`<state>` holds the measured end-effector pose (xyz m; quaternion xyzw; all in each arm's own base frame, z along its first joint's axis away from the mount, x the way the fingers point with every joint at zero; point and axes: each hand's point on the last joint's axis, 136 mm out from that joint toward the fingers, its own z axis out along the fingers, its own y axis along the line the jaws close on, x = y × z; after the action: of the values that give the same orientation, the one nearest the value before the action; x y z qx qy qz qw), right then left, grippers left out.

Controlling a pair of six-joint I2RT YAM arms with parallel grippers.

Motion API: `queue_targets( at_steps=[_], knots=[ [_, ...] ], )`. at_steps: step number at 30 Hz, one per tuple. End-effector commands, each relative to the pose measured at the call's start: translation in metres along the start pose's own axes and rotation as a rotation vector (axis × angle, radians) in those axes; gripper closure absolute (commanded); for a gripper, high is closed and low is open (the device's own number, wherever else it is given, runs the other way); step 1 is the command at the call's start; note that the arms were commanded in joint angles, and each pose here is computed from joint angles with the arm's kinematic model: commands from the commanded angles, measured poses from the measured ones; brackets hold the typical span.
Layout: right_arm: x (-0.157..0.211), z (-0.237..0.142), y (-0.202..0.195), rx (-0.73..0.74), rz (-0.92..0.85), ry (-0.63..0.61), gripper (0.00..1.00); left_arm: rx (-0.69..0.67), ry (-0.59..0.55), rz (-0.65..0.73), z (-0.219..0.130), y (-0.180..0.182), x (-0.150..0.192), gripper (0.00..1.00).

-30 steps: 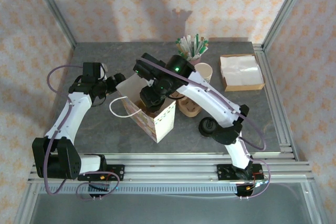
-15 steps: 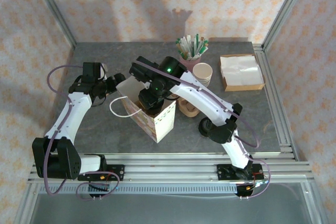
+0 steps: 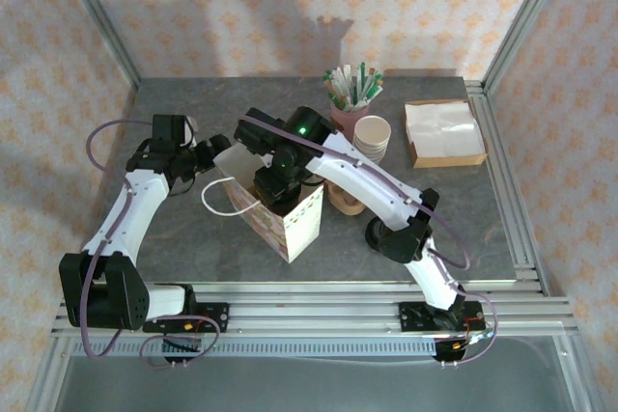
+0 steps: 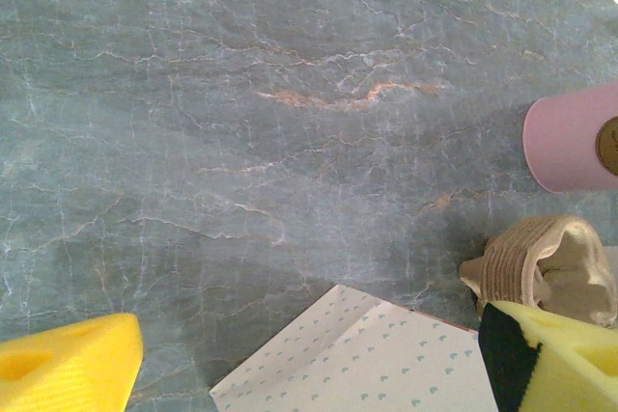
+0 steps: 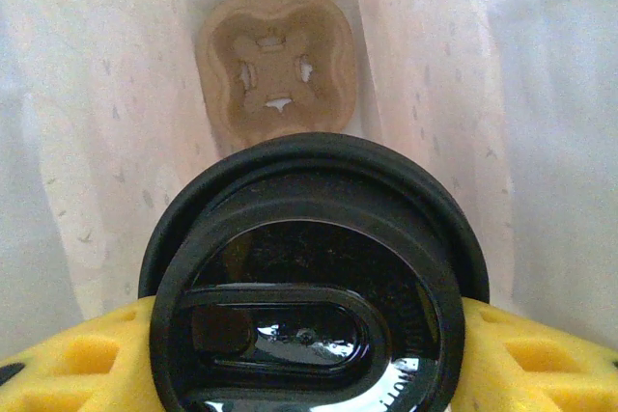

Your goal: Pack the takeout coffee

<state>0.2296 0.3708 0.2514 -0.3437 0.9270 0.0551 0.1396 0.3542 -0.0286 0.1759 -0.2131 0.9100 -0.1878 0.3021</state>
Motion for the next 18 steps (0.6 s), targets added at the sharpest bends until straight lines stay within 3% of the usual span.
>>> queue_targets(
  at_steps=[1,18],
  knots=[
    [0.019,0.01,-0.002,0.026,-0.03,0.099,0.42,0.002,-0.009,0.015,-0.007,0.0,0.0,0.09],
    [0.027,0.024,-0.005,0.054,-0.033,0.154,0.42,0.005,-0.01,0.013,-0.007,-0.001,0.0,0.09]
  ],
)
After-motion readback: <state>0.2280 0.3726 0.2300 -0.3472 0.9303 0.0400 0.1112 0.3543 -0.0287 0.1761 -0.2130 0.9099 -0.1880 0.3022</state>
